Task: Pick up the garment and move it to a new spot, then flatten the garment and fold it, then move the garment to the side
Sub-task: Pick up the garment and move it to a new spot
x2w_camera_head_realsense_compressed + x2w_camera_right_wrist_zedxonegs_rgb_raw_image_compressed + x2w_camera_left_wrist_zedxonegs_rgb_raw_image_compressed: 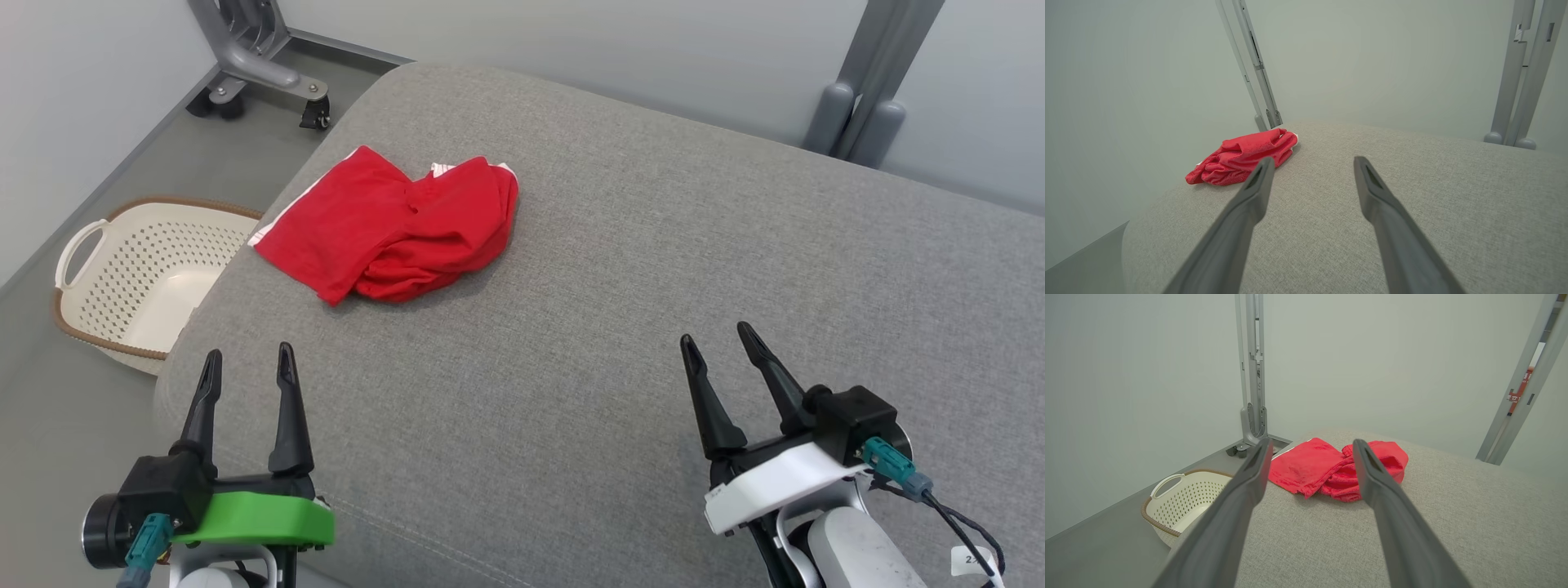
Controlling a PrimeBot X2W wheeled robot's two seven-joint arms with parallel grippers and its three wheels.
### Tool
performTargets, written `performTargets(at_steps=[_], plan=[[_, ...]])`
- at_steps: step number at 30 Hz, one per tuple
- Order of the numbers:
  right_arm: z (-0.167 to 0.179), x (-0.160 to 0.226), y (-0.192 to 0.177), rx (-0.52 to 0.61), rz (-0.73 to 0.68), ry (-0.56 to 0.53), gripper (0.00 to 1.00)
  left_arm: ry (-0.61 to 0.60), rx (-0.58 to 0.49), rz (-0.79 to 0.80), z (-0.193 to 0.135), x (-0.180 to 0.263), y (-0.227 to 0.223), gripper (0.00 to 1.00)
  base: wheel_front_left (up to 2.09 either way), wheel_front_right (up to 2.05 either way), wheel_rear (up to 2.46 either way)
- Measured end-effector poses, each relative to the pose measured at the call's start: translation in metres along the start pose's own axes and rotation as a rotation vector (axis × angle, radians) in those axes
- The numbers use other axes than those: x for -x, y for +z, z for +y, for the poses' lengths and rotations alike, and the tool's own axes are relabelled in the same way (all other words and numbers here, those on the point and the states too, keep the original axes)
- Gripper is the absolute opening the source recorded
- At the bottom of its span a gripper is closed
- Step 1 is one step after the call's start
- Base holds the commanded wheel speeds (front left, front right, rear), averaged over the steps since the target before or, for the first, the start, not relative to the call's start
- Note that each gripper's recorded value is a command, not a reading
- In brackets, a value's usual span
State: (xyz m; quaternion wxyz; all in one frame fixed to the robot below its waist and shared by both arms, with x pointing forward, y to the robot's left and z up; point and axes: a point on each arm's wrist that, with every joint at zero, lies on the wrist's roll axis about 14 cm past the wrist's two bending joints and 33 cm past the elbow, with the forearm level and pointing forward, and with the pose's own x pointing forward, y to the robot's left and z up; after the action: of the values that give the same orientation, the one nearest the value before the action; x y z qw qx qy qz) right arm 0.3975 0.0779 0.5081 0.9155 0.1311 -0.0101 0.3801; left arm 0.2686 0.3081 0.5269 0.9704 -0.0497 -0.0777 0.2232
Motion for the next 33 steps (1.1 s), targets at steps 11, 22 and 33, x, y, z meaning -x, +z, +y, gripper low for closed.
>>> performTargets(at_steps=[11, 22, 33], plan=[[-0.023, -0.004, -0.002, 0.068, -0.004, -0.034, 1.00, 0.060, -0.015, 0.073, 0.006, -0.021, -0.023, 1.00, 0.00, 0.00, 0.00], [-0.115, -0.019, 0.018, 0.255, -0.034, -0.146, 1.00, 0.071, -0.129, 0.361, 0.014, -0.090, -0.094, 1.00, 0.00, 0.00, 0.00], [-0.165, -0.015, -0.008, 0.277, 0.054, -0.214, 1.00, 0.123, -0.148, 0.686, 0.033, -0.128, -0.164, 1.00, 0.00, 0.00, 0.00]])
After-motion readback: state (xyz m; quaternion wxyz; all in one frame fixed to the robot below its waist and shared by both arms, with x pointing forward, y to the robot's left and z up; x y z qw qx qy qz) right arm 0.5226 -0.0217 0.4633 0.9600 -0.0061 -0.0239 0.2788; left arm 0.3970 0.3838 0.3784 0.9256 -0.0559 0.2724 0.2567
